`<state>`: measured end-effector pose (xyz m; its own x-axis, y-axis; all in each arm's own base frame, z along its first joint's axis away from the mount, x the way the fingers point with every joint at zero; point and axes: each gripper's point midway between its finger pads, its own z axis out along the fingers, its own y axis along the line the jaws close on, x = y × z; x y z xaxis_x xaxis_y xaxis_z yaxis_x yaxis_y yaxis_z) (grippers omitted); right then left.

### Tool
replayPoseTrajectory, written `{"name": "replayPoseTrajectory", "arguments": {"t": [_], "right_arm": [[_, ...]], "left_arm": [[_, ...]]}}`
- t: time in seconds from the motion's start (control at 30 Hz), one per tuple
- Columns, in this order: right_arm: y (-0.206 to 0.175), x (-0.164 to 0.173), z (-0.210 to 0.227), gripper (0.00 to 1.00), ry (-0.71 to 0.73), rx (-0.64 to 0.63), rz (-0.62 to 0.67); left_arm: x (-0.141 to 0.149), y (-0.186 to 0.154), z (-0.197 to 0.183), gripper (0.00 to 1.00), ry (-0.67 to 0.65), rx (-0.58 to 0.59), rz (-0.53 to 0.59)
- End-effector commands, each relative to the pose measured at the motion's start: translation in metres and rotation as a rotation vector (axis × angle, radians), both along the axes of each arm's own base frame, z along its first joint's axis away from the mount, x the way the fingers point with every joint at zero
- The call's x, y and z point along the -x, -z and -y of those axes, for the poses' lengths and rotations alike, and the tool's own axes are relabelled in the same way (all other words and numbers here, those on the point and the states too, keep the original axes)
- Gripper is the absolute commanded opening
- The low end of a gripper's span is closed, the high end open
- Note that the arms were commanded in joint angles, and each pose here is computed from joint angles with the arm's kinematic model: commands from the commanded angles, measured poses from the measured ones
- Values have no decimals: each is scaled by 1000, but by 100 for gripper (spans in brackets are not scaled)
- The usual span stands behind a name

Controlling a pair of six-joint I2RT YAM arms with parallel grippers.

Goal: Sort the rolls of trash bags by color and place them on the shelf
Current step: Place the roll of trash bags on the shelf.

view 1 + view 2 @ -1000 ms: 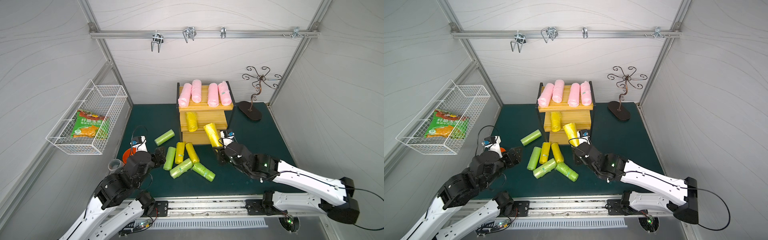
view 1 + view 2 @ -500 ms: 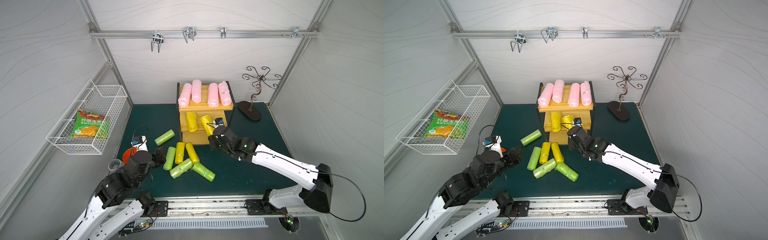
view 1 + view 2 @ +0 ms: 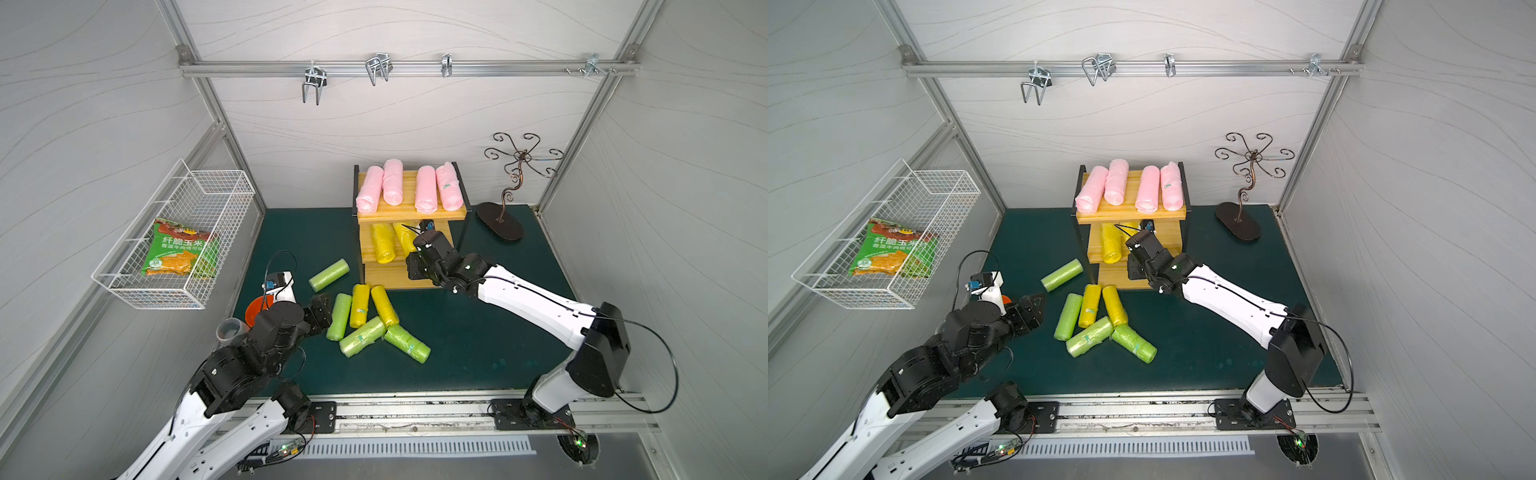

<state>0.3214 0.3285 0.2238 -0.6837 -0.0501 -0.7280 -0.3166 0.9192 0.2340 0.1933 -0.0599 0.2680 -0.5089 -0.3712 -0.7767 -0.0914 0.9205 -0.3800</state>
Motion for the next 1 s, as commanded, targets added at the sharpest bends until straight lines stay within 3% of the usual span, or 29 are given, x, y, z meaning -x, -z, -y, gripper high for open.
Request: {"name": "replayPoseTrajectory", "arguments": {"t": [0.0,0.8,0.97], "right_arm": [[-14,-17,-13,0,7,-52,47],[-19,-51,-18,0,121,-81,74],[-19,-51,-22,10,111,-104,81]], "left_arm": [[-3,-19,0,82,-3,22,50],[-4,-10,-2,82,-11,-1,33],[-3,-8,-2,82,-13,-4,29]]}}
